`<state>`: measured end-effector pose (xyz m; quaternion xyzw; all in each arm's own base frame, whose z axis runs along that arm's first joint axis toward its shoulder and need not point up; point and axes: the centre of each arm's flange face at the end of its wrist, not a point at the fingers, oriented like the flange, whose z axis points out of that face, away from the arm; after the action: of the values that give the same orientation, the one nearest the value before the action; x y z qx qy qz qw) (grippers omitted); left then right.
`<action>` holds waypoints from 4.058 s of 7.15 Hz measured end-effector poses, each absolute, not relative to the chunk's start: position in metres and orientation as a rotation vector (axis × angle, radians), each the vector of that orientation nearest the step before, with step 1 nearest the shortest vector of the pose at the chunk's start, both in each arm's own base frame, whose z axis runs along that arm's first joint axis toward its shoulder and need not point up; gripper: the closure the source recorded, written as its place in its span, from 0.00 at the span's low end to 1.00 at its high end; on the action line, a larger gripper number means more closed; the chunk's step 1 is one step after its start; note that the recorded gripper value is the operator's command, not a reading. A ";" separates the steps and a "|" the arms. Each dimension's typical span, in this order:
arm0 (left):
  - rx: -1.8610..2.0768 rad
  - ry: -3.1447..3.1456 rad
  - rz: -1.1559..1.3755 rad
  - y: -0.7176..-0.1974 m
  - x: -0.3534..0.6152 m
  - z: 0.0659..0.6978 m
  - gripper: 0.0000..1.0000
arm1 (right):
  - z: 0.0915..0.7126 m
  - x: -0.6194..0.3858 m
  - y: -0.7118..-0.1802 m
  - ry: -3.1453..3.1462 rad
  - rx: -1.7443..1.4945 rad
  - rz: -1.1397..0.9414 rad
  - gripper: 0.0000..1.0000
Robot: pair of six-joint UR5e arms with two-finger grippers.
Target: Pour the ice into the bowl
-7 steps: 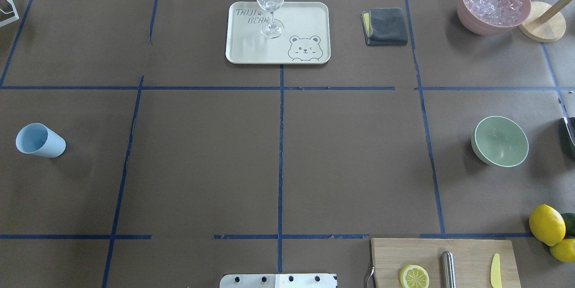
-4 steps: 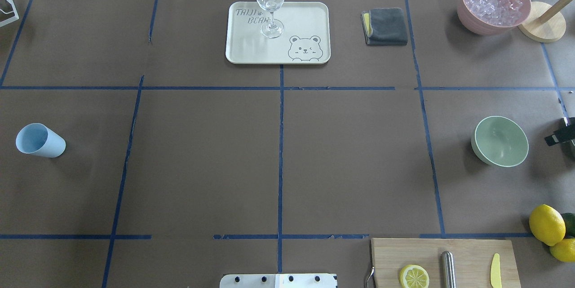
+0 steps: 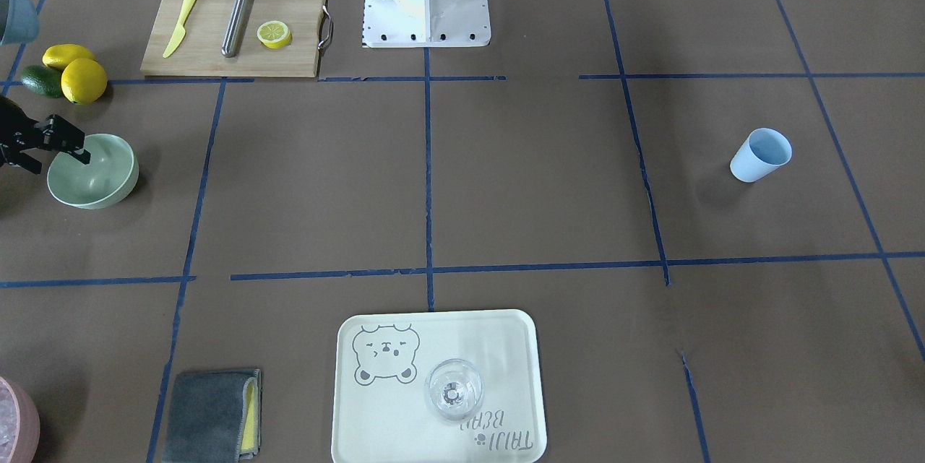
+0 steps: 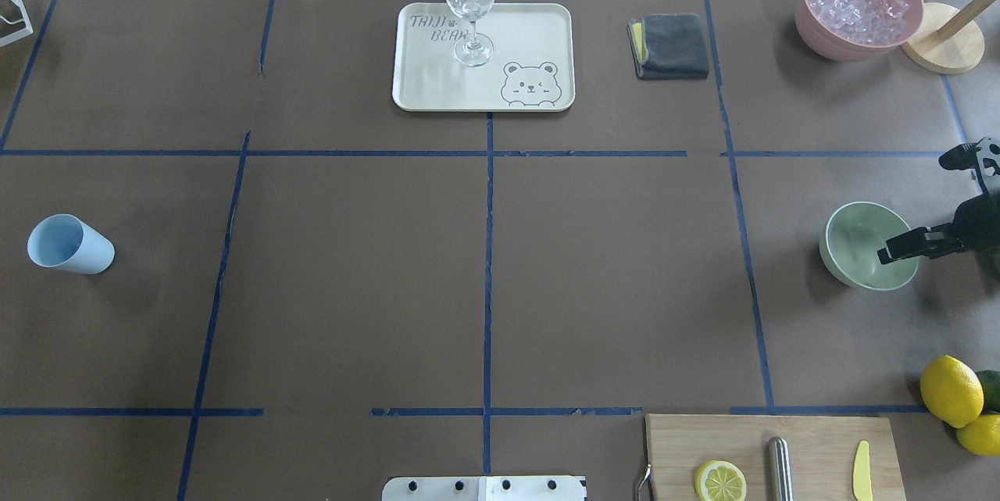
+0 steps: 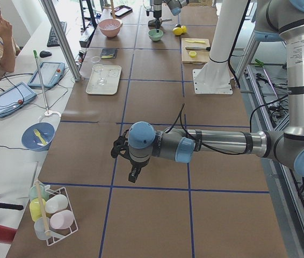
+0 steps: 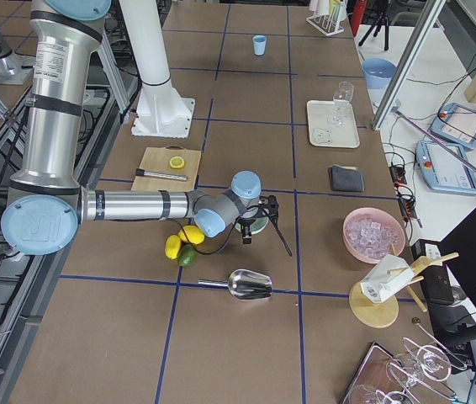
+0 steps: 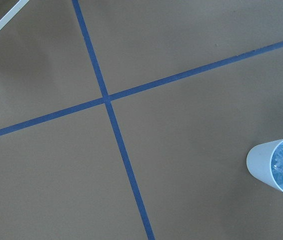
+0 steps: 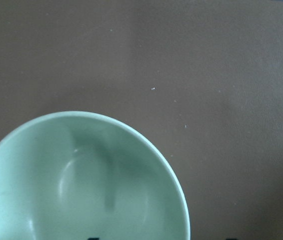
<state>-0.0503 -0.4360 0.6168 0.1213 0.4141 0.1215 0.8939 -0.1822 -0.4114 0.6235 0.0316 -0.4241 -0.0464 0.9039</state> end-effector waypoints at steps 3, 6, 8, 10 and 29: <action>0.249 0.859 0.251 -0.436 -0.050 0.619 0.00 | 0.629 -0.186 -0.416 -0.862 0.072 -0.081 1.00; 0.248 0.859 0.251 -0.435 -0.050 0.619 0.00 | 0.553 -0.203 -0.422 -0.982 0.088 -0.003 1.00; 0.249 0.860 0.251 -0.436 -0.050 0.619 0.00 | 0.446 -0.277 -0.427 -1.135 0.009 0.099 1.00; 0.248 0.861 0.251 -0.436 -0.050 0.619 0.00 | 0.338 -0.400 -0.402 -1.235 -0.054 0.175 1.00; 0.505 0.876 0.128 -0.432 0.051 0.572 0.00 | 0.346 -0.322 -0.463 -1.138 -0.104 0.318 0.00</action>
<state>0.0512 -0.4319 0.5718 0.2419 0.4193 0.0612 0.8729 -0.3217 -0.4626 0.3460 -0.0490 -0.5361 0.1501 0.8293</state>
